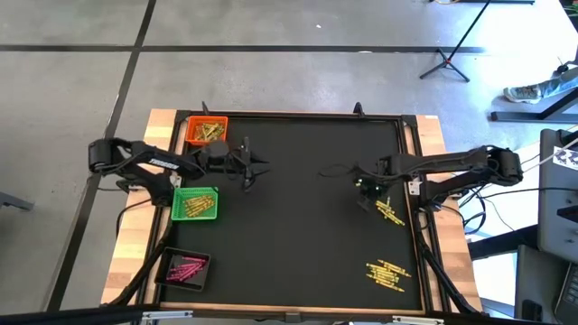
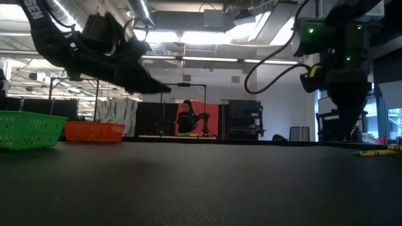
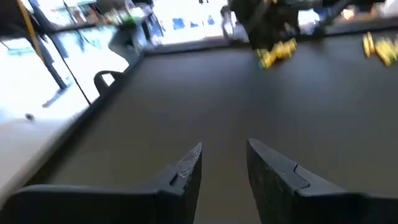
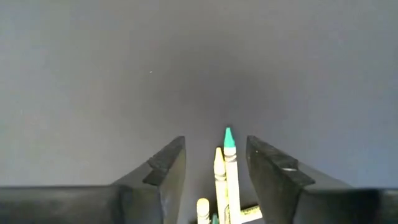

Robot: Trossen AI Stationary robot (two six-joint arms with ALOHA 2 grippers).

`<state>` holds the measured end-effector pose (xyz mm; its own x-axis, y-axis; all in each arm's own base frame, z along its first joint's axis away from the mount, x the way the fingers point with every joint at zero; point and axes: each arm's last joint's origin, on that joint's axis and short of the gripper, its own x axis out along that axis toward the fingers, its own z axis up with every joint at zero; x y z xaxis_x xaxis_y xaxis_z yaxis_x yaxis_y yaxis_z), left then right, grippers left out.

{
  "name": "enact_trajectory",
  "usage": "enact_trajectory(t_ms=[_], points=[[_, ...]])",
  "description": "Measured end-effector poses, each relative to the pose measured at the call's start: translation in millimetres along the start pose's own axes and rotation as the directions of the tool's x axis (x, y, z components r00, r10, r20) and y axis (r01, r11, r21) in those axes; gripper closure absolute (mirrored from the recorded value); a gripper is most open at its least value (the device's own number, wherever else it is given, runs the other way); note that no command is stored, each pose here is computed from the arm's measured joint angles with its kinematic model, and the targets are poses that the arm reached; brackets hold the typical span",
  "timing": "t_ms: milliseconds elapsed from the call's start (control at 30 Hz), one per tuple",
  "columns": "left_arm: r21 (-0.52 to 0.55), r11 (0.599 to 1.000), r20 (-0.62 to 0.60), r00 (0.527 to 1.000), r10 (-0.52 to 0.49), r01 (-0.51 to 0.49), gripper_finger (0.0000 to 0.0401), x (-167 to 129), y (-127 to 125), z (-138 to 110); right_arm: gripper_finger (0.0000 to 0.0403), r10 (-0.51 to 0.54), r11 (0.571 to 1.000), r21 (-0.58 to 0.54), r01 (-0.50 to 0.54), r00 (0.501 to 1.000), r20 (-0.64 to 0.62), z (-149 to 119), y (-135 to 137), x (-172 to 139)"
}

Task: Sort crayons
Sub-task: Put the green crayon into the orange bin

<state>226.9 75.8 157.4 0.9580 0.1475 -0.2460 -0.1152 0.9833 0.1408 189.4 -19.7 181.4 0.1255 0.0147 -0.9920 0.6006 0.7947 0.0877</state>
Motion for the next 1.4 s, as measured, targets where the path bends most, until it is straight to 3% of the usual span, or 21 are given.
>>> enact_trajectory(t_ms=[167, 333, 433, 600, 967, 1067, 1267, 1400], points=[[-0.019, 0.999, -0.084, 0.995, -0.051, 0.050, 0.0291, 11.8, -8.2, -20.4, 0.0262, -0.005, 1.000, 0.015, 0.005, 0.999, -0.038, 5.4, -5.4, 6.4], [-0.056, 0.996, -0.079, 0.994, -0.074, 0.070, 0.0291, 19.9, -17.4, -27.7, 0.0269, -0.010, 1.000, -0.004, 0.010, 0.997, -0.083, 6.4, -5.7, 13.5], [-0.037, 0.998, -0.031, 0.998, -0.052, 0.051, 0.0291, 22.2, -21.4, -23.8, 0.0269, -0.035, 0.999, -0.006, 0.034, 0.989, -0.141, 0.5, -8.5, 19.5], [-0.021, 0.999, 0.147, 0.988, 0.035, -0.032, 0.0291, 22.3, -18.1, -4.3, 0.0269, -0.109, 0.994, -0.017, 0.108, 0.974, -0.198, -11.6, -16.9, 33.4], [-0.015, 0.999, 0.193, 0.980, 0.042, -0.039, 0.0291, 21.5, -17.5, 0.1, 0.0273, -0.109, 0.994, -0.041, 0.103, 0.975, -0.192, -16.6, -20.1, 41.2], [-0.006, 0.999, 0.199, 0.979, 0.044, -0.043, 0.0291, 21.4, -17.2, 0.6, 0.0295, -0.102, 0.995, -0.037, 0.097, 0.976, -0.192, -16.5, -19.8, 41.4], [0.011, 0.999, 0.198, 0.979, 0.043, -0.046, 0.0291, 21.4, -17.2, 0.5, 0.0382, -0.125, 0.992, -0.046, 0.118, 0.975, -0.184, -16.4, -20.4, 41.4], [-0.006, 0.999, 0.209, 0.977, 0.044, -0.044, 0.0291, 21.2, -17.1, 1.6, 0.0384, -0.162, 0.986, -0.056, 0.154, 0.969, -0.187, -14.2, -20.0, 36.7]])
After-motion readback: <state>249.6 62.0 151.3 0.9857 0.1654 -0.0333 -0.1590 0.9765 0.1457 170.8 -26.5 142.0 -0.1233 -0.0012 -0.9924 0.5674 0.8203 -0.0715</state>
